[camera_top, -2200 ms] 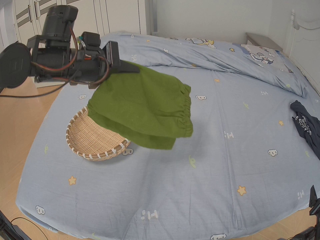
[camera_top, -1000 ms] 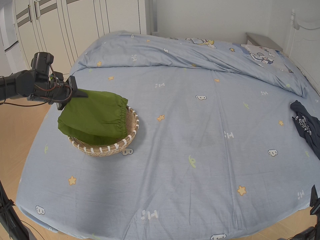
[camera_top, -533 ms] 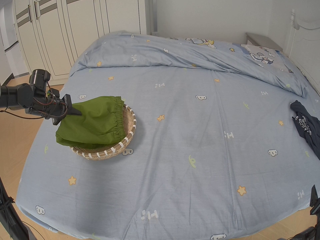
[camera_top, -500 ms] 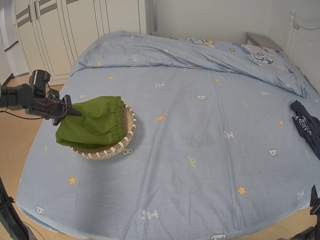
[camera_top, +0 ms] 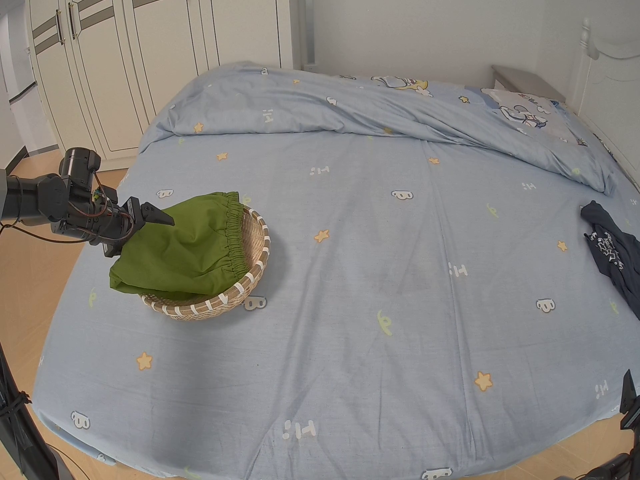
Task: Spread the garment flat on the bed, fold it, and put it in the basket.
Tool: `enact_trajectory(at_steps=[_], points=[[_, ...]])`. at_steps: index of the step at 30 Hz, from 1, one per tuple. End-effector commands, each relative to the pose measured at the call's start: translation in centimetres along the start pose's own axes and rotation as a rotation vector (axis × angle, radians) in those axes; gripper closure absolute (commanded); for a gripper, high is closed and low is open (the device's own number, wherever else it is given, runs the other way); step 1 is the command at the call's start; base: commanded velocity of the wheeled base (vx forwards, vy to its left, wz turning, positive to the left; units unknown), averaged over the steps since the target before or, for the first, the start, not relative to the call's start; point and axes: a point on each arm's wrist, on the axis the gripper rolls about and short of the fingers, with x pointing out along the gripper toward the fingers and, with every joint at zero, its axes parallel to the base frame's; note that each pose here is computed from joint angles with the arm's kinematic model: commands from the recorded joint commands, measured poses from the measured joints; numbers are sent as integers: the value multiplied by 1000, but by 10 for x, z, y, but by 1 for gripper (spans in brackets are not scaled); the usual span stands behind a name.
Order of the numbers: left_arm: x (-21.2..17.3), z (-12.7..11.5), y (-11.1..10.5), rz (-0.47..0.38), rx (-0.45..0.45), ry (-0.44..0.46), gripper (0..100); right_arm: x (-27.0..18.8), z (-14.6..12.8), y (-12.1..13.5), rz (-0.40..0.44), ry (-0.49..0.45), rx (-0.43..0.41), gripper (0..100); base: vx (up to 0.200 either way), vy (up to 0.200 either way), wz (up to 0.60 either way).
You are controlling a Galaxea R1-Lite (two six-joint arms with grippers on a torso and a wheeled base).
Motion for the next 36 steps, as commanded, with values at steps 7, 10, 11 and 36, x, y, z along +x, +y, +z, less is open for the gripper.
enact_trajectory(at_steps=[7, 10, 11, 36], points=[[-41, 11, -7, 36, 18, -118, 0, 1, -4, 1, 0, 15, -6, 0, 0, 0, 0], [-71, 16, -14, 90, 31, -214, 0, 1, -4, 0, 0, 14, -6, 0, 0, 0, 0], [-80, 17, -18, 94, 37, -237, 0, 1, -5, 1, 0, 17, -7, 0, 0, 0, 0], [-37, -20, -74, -259, -66, -195, 0, 1, -4, 0, -8, 14, -2, 0, 0, 0, 0]])
